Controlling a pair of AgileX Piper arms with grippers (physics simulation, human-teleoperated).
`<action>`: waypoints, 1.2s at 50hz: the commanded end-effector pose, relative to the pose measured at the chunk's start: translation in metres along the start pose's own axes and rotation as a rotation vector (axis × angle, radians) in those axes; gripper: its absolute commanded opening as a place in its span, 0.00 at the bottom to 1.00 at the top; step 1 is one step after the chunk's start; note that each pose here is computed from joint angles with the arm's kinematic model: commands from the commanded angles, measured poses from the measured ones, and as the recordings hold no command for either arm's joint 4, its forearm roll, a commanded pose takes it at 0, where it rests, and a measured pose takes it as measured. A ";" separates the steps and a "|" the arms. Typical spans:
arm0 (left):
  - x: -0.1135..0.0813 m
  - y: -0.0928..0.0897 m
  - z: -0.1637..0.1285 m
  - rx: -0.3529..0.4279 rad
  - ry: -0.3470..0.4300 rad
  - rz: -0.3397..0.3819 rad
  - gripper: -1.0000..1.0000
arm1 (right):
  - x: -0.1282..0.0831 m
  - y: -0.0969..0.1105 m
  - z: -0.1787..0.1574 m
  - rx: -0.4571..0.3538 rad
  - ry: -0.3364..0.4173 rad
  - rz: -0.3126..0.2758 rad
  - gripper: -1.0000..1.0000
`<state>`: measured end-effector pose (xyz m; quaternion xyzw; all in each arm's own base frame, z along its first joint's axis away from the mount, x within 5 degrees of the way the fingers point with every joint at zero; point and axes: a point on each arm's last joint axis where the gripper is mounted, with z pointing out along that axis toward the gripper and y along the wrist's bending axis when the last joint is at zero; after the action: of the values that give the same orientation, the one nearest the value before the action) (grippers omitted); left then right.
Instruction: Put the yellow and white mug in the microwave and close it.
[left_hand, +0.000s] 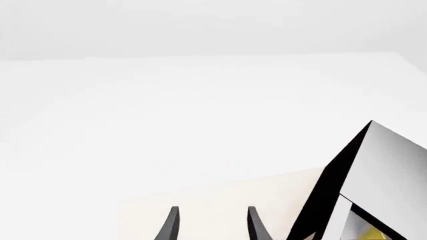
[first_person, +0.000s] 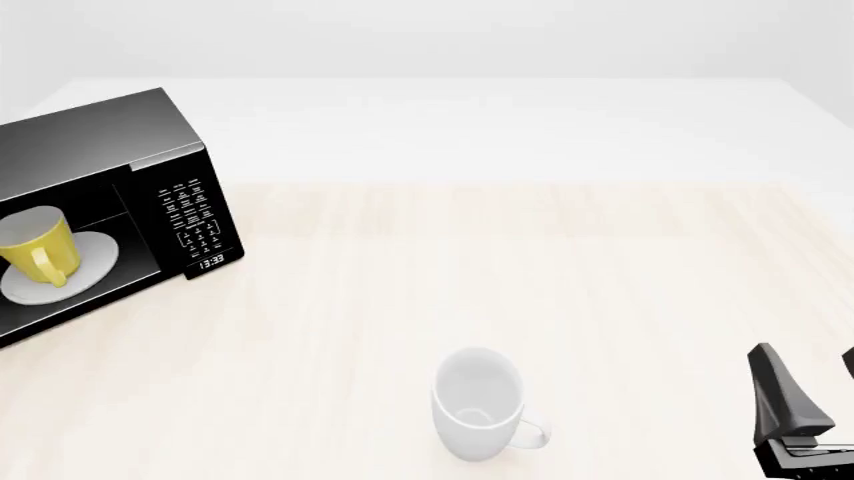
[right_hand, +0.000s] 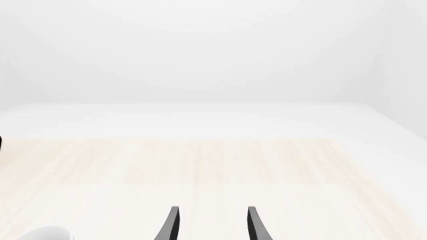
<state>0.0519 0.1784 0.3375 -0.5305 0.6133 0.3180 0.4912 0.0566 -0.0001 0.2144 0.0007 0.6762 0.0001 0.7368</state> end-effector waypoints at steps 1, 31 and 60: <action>0.009 0.003 0.005 -0.010 -0.008 0.043 1.00 | 0.000 0.000 0.000 0.000 0.000 0.000 1.00; 0.042 0.005 0.031 0.002 0.056 0.131 1.00 | 0.000 0.000 0.000 0.000 0.000 0.000 1.00; 0.074 0.000 0.054 0.036 0.125 0.196 1.00 | 0.000 0.000 0.000 0.000 0.000 0.000 1.00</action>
<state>0.0634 0.2024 0.2637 -0.4872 0.6817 0.3289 0.4357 0.0566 -0.0001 0.2144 0.0007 0.6762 0.0001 0.7367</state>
